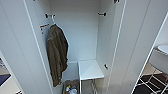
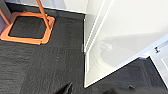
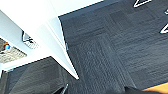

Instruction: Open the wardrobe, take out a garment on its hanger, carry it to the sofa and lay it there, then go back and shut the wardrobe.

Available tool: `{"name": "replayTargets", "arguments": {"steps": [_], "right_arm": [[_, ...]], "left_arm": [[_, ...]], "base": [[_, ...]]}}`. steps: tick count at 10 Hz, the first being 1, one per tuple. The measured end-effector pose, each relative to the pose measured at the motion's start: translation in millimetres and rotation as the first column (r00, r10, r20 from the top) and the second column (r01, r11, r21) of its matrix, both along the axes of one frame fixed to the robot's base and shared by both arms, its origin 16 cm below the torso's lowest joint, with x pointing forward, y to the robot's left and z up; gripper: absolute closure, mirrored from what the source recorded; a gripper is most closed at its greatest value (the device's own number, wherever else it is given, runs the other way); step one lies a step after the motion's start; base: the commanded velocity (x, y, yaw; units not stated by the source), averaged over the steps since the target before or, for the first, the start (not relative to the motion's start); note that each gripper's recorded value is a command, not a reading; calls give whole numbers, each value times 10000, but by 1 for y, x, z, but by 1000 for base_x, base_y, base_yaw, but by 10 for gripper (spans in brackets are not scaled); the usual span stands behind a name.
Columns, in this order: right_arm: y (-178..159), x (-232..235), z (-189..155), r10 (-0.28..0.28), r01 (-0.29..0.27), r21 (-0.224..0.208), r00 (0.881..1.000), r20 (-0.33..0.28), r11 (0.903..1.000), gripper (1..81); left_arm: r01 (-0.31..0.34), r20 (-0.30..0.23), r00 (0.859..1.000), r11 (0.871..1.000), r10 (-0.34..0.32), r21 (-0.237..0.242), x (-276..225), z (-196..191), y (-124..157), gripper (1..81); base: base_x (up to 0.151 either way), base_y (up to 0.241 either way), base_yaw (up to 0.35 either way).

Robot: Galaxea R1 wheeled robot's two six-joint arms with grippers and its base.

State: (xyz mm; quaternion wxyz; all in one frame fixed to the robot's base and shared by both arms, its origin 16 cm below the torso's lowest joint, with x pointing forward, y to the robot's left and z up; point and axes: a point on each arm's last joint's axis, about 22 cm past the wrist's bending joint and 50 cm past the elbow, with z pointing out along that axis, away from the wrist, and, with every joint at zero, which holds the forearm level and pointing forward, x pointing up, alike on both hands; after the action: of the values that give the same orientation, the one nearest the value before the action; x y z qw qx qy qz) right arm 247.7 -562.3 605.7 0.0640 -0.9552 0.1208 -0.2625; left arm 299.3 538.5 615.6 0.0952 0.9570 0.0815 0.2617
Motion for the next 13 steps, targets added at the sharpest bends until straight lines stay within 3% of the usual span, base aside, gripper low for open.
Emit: {"name": "replayTargets", "arguments": {"steps": [3,5,7,9,10,11,13], "right_arm": [[-43,78,58,-636,672,-297,9919,1101,9973,10],[-78,128,104,-1033,1159,-664,9801,1695,9910,10],[-107,175,157,-1572,1785,-687,9575,2419,9815,10],[-124,211,204,-2471,2612,-70,9211,3009,9653,10],[-129,216,218,-2896,2949,292,9080,3028,9551,10],[-121,221,225,-3218,3122,800,9023,2868,9466,10],[-66,260,245,-3612,3048,2374,8985,2495,9224,10]], "left_arm": [[-1022,1121,9890,9937,965,457,70,67,66,10],[-1342,1598,9790,9902,1265,381,120,99,72,10],[-1662,2108,9656,9848,1522,505,171,143,88,10],[-2071,2574,9478,9771,1881,489,219,192,101,10],[-2349,2631,9389,9718,2218,191,237,211,100,10],[-2688,2505,9308,9629,2662,-245,249,224,97,10],[-3165,1861,9223,9382,3388,-1397,257,230,73,10]], "base": [[0,0,0],[0,0,0],[0,0,0],[0,0,0],[0,0,0],[0,0,0],[0,0,0]]}}
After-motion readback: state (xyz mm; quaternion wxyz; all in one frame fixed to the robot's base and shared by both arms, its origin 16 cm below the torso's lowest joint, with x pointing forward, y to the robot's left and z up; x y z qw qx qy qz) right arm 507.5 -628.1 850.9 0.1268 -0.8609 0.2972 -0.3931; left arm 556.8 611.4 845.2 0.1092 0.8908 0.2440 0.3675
